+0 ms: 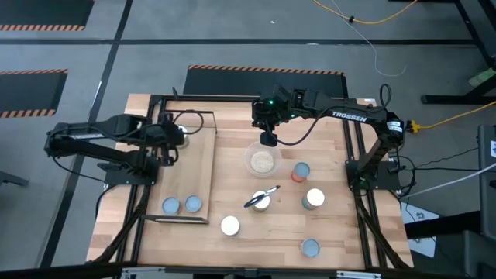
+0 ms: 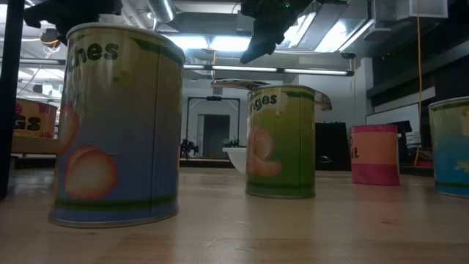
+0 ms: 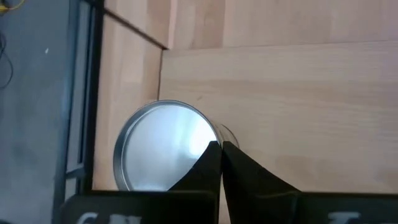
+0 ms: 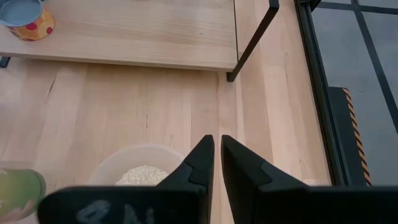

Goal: Pick and place cans onto a shelf
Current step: Put the canned pears on the shelf

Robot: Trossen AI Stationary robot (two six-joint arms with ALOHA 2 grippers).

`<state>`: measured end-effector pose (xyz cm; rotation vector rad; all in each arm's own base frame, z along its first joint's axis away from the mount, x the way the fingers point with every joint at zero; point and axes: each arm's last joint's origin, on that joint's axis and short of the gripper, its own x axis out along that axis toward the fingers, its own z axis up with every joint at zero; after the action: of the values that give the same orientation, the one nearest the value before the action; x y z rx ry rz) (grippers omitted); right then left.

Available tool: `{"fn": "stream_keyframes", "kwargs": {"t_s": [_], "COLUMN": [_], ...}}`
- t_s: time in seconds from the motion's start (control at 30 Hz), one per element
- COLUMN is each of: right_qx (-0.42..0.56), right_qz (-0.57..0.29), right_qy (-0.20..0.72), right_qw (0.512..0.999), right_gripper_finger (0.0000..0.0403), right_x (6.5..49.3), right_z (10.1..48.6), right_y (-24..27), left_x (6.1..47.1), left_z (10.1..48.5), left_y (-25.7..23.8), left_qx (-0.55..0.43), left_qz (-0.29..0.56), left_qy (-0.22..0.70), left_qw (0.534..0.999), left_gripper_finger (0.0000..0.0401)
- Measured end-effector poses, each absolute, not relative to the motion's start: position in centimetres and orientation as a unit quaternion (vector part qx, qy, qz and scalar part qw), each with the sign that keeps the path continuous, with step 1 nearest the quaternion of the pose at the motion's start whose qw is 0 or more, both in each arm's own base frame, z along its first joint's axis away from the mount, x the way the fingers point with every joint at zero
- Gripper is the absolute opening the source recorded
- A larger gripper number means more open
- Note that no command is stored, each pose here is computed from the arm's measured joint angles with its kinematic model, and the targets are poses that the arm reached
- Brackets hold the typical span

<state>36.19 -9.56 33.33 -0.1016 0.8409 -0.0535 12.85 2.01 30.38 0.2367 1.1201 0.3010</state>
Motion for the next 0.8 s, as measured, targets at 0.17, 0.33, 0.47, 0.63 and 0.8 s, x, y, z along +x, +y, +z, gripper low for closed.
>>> {"fn": "stream_keyframes", "kwargs": {"t_s": [0.17, 0.33, 0.47, 0.63, 0.8], "right_qx": [-0.050, -0.050, -0.051, -0.051, -0.051], "right_qz": [-0.026, -0.025, -0.025, -0.025, -0.025], "right_qy": [0.408, 0.408, 0.408, 0.408, 0.408], "right_qw": [0.911, 0.911, 0.911, 0.911, 0.911], "right_gripper_finger": [0.0036, 0.0036, 0.0036, 0.0036, 0.0036], "right_x": [36.2, 36.2, 36.2, 36.2, 36.2], "right_z": [33.3, 33.3, 33.3, 33.3, 33.3], "right_y": [-9.6, -9.6, -9.6, -9.6, -9.6], "left_x": [11.9, 11.8, 12.4, 12.1, 11.5], "left_z": [30.6, 30.6, 30.3, 28.7, 27.7], "left_y": [2.6, 3.3, 3.9, 4.9, 5.6], "left_qx": [0.099, 0.115, 0.118, 0.124, 0.102], "left_qz": [0.166, 0.168, 0.145, 0.140, 0.126], "left_qy": [0.530, 0.534, 0.514, 0.531, 0.539], "left_qw": [0.825, 0.820, 0.837, 0.827, 0.827], "left_gripper_finger": [0.0000, 0.0000, 0.0000, 0.0000, 0.0000]}}
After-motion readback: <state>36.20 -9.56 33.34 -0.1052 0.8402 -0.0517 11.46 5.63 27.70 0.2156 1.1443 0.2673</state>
